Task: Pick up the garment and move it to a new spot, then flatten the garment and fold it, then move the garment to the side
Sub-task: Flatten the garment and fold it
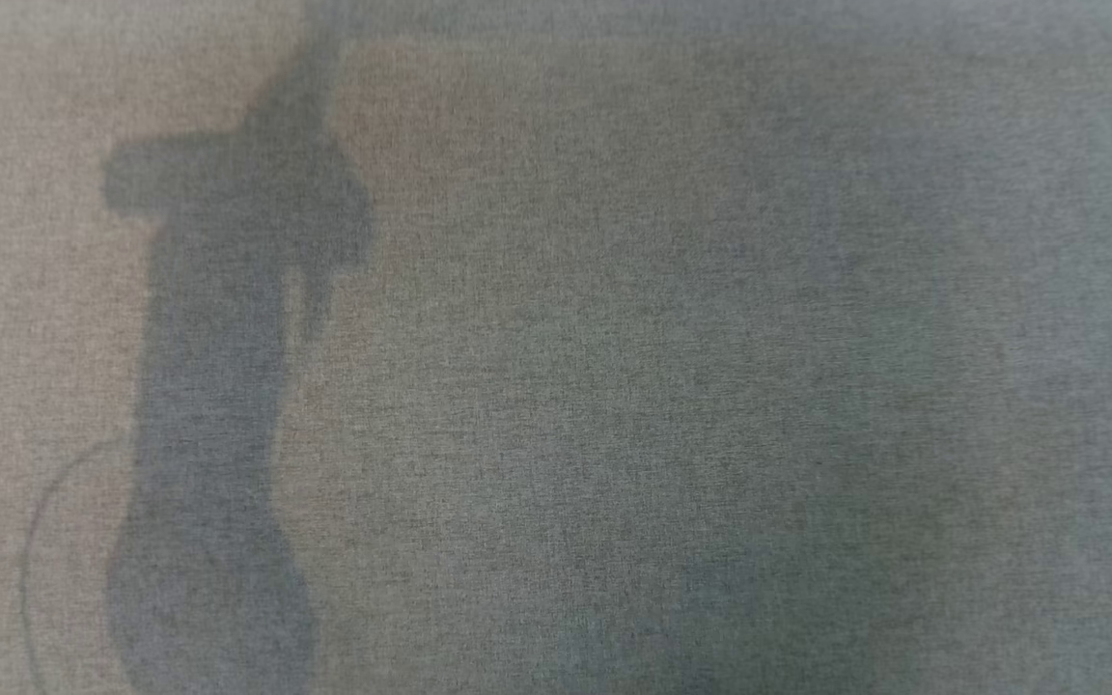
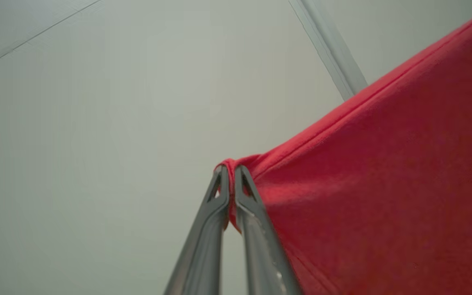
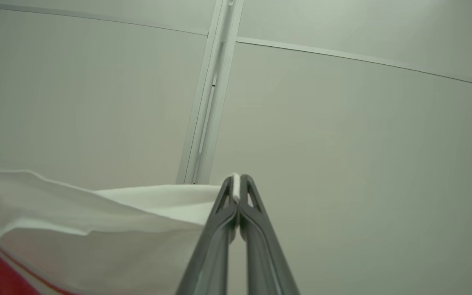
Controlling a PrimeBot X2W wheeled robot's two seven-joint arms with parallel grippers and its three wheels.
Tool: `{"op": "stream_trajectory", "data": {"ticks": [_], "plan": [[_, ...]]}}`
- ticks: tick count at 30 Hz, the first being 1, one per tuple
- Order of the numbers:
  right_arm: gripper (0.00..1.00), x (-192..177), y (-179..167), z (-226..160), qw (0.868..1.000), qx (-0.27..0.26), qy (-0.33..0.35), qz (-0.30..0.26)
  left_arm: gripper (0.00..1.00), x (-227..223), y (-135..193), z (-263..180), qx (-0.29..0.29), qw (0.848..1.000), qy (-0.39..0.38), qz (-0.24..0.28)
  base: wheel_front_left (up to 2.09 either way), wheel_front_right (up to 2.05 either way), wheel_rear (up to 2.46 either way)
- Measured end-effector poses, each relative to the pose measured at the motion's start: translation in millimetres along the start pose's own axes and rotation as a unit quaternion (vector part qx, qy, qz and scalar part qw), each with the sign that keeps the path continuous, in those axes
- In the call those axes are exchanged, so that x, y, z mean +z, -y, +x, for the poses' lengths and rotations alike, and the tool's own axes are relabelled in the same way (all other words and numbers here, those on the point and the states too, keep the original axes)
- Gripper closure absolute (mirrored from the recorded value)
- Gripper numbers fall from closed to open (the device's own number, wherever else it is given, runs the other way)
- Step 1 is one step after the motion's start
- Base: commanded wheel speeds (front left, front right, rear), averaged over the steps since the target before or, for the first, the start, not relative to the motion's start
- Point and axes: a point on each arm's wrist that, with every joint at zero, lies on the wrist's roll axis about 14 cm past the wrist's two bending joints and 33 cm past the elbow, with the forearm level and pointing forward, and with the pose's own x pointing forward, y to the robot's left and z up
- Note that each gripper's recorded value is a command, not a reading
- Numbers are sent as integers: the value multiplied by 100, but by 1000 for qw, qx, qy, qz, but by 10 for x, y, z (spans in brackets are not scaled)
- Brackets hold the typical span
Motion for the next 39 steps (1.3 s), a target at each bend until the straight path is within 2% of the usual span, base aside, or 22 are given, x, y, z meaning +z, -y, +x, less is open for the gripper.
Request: {"op": "stream_trajectory", "data": {"ticks": [4, 8, 11, 16, 24, 27, 32, 39], "plan": [[100, -495, -106, -290, 998, -4, -54, 33, 100, -570, 203, -279, -2, 997, -67, -36, 0, 0, 0], [100, -1071, -164, -891, 988, -14, -140, 64, 100, -1042, 568, -721, -22, 988, -135, -76, 0, 0, 0], [100, -1443, -189, -1492, 972, -35, -214, 90, 100, -1395, 905, -1258, -32, 971, -206, -117, 0, 0, 0], [100, -1749, -276, -2454, 938, -62, -319, 122, 100, -1668, 1364, -2114, -54, 937, -302, -168, 0, 0, 0], [100, -1664, -350, -3487, 896, -86, -412, 143, 100, -1608, 1598, -3008, -33, 898, -384, -215, 0, 0, 0], [100, -1545, -312, -3758, 886, -101, -429, 146, 100, -1508, 1656, -3277, -30, 887, -402, -224, 0, 0, 0], [100, -1317, -342, -4188, 871, -105, -456, 146, 100, -1314, 1669, -3634, -26, 879, -417, -228, 0, 0, 0], [100, -1042, -311, -4500, 867, -115, -463, 145, 100, -1093, 1601, -3893, -10, 879, -416, -232, 0, 0, 0]]}}
